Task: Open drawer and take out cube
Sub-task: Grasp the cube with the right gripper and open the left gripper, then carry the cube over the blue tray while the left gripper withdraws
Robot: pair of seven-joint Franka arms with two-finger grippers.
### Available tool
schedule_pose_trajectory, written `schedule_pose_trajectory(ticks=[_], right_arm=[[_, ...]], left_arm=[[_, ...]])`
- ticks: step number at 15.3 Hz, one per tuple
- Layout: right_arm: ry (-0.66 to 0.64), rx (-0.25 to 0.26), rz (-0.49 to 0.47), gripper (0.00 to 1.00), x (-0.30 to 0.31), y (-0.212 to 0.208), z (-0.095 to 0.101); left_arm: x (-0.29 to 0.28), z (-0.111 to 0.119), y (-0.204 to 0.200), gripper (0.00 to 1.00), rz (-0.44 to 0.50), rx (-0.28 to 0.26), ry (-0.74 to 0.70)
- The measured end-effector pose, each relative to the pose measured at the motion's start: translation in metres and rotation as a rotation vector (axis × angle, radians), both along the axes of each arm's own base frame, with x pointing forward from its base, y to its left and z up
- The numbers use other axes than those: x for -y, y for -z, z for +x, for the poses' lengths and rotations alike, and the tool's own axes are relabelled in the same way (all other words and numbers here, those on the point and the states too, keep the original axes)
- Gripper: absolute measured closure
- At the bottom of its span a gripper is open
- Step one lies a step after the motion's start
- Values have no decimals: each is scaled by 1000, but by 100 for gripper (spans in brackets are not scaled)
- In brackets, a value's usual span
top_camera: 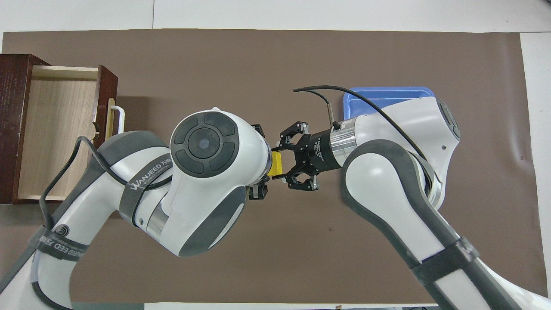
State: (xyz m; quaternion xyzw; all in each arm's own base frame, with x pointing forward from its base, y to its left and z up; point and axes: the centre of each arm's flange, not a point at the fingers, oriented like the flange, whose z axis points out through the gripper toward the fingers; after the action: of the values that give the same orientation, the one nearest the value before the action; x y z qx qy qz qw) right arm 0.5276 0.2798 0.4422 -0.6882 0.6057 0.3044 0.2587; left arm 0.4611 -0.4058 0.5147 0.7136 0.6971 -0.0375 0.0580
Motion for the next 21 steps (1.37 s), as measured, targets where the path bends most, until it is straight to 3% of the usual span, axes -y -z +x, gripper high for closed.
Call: schedule_pose_trajectory(ticks=[5, 6, 10, 13, 16, 21], right_arm=[[1, 5, 1, 44, 1, -3, -2], [0, 5, 2, 44, 0, -4, -2], [-1, 12, 6, 44, 0, -9, -3], [-1, 7, 8, 44, 4, -9, -1], [28, 12, 11, 44, 19, -13, 8], [109, 16, 17, 44, 81, -14, 33]], left_arm=[[0, -1, -3, 45, -2, 3, 1], [0, -1, -4, 41, -3, 6, 0], [-20, 13, -18, 1, -11, 25, -41], [-77, 50, -25, 0, -2, 47, -123], [-161, 90, -11, 0, 38, 44, -111], [-246, 105, 33, 0, 162, 29, 2]])
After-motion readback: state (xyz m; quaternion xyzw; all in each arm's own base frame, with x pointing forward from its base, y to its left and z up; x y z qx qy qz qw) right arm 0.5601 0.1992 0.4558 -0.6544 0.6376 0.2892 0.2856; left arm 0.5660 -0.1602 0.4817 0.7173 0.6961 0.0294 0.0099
